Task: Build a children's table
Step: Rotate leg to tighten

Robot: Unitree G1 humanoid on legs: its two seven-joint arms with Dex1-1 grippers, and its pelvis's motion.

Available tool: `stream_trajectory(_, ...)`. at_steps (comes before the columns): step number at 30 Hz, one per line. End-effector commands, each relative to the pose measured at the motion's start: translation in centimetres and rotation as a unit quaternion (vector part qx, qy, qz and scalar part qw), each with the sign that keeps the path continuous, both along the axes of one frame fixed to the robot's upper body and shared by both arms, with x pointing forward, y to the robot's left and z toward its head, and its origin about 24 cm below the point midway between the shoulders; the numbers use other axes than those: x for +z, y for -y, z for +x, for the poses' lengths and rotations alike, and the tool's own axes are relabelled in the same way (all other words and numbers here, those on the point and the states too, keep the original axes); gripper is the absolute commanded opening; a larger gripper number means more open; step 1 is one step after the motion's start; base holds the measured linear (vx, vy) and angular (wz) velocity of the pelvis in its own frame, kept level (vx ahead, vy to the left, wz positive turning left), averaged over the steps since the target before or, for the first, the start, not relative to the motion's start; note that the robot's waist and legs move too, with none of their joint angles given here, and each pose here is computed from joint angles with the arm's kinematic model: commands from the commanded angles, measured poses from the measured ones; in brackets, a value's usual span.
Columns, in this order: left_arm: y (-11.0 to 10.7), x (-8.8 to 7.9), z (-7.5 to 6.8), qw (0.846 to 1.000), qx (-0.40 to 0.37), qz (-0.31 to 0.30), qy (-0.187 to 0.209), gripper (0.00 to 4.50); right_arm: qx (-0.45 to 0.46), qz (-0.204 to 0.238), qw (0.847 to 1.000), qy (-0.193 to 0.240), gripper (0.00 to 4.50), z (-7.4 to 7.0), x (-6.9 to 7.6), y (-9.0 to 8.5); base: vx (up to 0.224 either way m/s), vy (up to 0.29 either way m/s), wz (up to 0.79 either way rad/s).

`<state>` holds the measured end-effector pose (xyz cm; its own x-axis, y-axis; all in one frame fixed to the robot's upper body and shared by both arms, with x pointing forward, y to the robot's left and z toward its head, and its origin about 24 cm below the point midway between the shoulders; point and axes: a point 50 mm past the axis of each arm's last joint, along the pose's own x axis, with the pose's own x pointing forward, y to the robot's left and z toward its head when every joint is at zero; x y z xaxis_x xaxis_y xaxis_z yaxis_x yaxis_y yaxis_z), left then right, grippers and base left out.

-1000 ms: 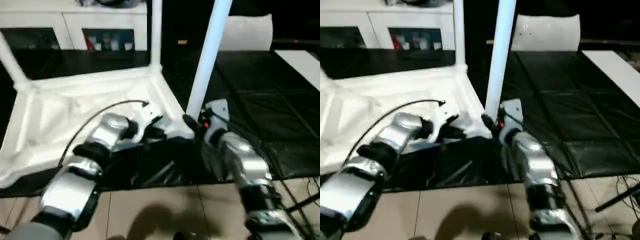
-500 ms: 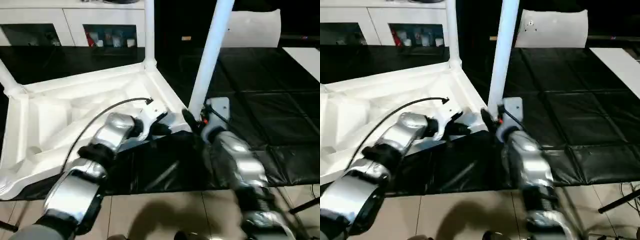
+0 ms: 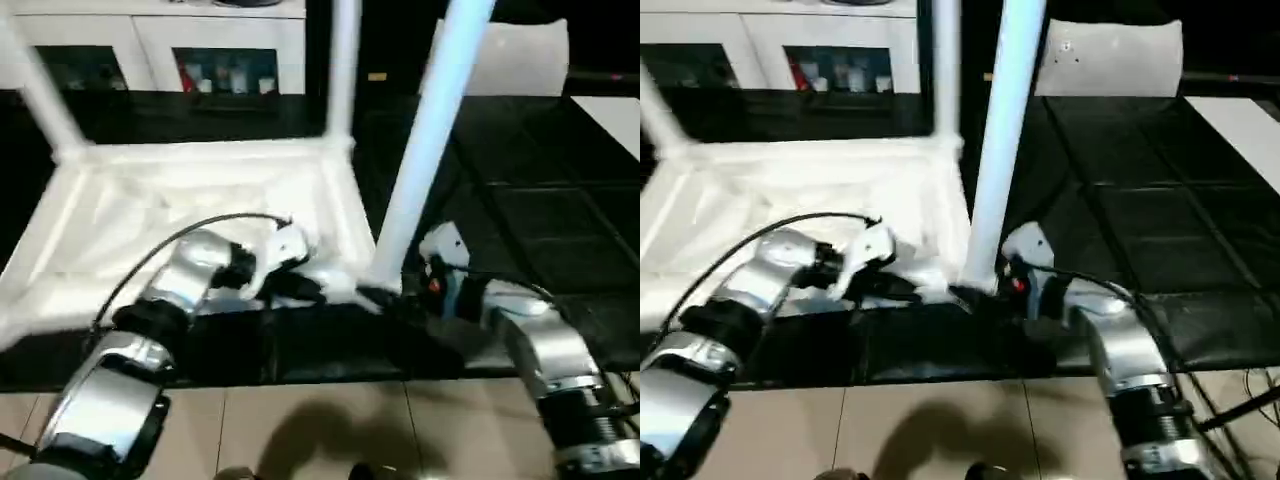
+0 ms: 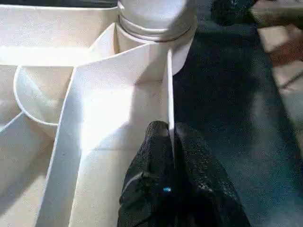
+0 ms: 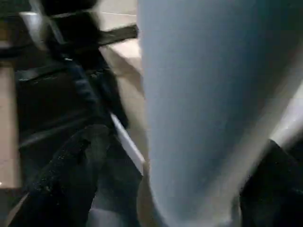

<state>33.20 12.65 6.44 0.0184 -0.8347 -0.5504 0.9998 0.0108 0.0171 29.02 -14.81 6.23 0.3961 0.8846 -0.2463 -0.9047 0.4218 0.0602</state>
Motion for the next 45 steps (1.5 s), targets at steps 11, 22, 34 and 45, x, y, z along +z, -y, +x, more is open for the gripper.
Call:
stream_trajectory(11,-0.9,0.6,-1.4,0.989,-0.142,0.050,-0.018,0.00,0.145,0.003,0.988,-0.044,3.25,-0.6,0.9,0.3,0.000,0.000,0.00)
stream_trajectory(22,-1.1,0.7,-1.3,0.987,-0.146,0.059,-0.014,0.00,0.179,0.028,0.981,-0.073,2.33,-1.1,0.9,-0.2,0.000,0.000,0.00)
stream_trajectory(34,1.9,1.2,1.1,0.998,0.047,-0.019,0.029,0.00,-0.035,0.078,0.993,-0.084,2.12,-0.6,-1.7,-3.7,0.000,0.000,0.00)
stream_trajectory(45,7.8,2.5,3.4,0.959,0.261,-0.103,0.053,0.00,-0.263,0.051,0.958,-0.098,2.06,2.2,-2.5,-10.6,0.000,0.000,0.00)
